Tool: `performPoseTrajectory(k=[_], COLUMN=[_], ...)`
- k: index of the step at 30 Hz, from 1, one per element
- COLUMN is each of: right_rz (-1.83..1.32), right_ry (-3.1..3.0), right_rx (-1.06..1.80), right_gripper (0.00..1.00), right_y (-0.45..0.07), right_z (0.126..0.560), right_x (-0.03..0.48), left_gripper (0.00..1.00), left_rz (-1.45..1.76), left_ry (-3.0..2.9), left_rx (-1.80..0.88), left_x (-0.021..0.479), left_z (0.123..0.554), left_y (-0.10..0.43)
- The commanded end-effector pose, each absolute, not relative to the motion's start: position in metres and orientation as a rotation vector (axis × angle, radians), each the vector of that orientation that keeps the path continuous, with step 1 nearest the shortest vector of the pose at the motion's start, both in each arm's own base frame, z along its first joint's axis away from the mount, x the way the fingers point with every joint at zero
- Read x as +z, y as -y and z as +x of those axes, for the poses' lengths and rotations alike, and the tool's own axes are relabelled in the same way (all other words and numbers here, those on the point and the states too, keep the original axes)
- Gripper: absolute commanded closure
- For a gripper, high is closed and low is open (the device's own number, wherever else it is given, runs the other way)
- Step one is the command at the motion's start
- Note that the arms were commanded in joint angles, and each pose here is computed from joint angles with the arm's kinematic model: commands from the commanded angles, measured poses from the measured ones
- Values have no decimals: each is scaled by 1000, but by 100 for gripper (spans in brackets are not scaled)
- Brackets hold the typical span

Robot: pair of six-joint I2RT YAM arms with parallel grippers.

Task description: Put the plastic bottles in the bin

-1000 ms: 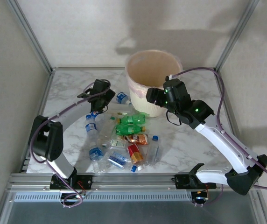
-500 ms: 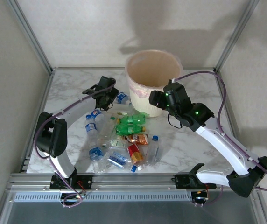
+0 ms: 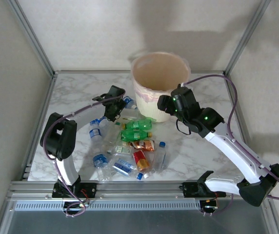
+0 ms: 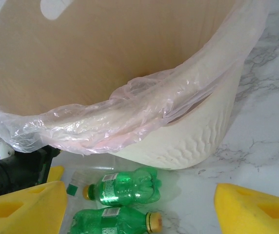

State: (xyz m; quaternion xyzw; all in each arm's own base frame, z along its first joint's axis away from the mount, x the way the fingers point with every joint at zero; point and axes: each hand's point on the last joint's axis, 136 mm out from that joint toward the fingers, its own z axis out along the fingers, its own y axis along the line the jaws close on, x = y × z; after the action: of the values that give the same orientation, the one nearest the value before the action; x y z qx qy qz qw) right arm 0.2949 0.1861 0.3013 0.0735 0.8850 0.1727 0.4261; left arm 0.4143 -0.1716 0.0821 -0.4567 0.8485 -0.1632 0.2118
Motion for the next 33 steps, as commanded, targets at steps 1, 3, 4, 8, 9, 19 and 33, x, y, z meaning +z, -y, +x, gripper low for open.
performPoseTrajectory(k=[1,3,4,8,9,19,33], right_rz=[214,217,214,218,222,240,248], right_ry=[-2202,-2199,-2199,-2196,-2197,-2197,-2195], right_rx=[406,404,404,395,390,389,394], right_gripper=[20,20,20,20,20,20,20], right_y=[-181,-181,-181,-179,-178,-173,-174], right_z=[295,295,295,295,295,292,293], right_x=[304,306,307,309,309,308,308], left_gripper=[26,27,28,28,28,35,33], left_rz=[-1467,-1463,-1465,-1444,-1434,-1408,-1366], left_ry=[-2237,-2237,-2234,-2218,-2213,-2207,-2237], left_rx=[-300,-284,-279,-212,-193,-24,-81], left_x=[68,65,64,67,68,53,72], left_z=[409,416,420,436,442,468,483], left_y=[144,138,136,121,117,65,65])
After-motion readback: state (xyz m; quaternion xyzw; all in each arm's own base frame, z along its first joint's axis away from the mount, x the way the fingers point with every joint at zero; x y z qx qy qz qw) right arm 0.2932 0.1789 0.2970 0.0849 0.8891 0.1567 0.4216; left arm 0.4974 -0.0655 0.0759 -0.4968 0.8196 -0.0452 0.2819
